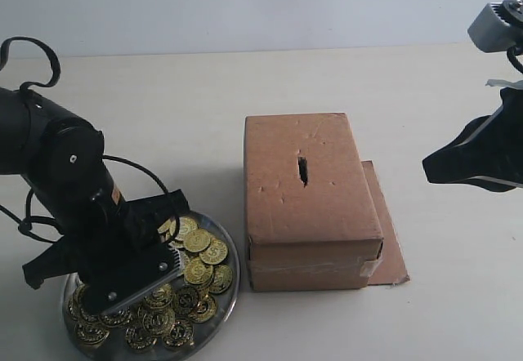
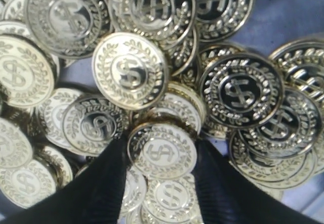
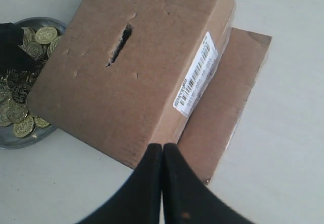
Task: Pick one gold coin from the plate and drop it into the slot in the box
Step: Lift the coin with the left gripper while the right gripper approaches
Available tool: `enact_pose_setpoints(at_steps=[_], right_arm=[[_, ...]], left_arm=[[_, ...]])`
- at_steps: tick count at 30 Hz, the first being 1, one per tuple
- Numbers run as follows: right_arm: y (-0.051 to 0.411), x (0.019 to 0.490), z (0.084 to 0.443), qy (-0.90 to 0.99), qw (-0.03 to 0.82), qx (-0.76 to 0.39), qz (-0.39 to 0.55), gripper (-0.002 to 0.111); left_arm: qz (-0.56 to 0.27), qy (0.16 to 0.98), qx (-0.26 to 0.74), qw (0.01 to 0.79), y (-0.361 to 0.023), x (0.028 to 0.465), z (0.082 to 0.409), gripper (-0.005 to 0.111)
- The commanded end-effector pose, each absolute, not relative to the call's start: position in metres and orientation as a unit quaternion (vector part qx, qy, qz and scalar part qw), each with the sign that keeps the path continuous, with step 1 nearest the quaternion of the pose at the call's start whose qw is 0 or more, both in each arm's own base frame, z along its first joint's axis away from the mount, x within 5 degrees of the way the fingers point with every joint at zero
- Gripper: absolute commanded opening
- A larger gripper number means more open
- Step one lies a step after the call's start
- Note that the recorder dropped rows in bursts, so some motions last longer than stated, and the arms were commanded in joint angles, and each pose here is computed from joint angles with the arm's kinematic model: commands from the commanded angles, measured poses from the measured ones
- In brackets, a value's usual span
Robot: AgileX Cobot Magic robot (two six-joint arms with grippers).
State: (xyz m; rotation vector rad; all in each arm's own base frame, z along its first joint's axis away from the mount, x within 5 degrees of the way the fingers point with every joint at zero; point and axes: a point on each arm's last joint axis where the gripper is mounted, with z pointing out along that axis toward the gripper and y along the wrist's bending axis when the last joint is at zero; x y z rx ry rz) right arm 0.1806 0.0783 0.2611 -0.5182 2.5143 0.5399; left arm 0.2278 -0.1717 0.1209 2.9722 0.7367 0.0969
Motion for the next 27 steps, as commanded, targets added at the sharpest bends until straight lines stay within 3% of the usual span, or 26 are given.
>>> enact_pose_setpoints(at_steps=[1,12,21,27], right_arm=[[0.079,0.181,0.266,0.922,0.269,-0.196,0.198,0.0],[0.084,0.181,0.269,0.914,0.275,-0.181,0.236,0.0],[0.099,0.177,0.262,0.872,0.305,-0.124,0.362,0.0],[0.105,0.175,0.263,0.836,0.32,-0.079,0.438,0.0]], left_arm=[[0.042,0.258,0.963,0.057,-0.173,0.227,0.131,0.036],[0.073,0.378,0.914,0.128,-0.171,0.224,0.173,0.036],[0.066,0.526,0.818,0.222,-0.166,0.214,0.218,0.036],[0.016,0.576,0.765,0.29,-0.168,0.203,0.243,0.036]])
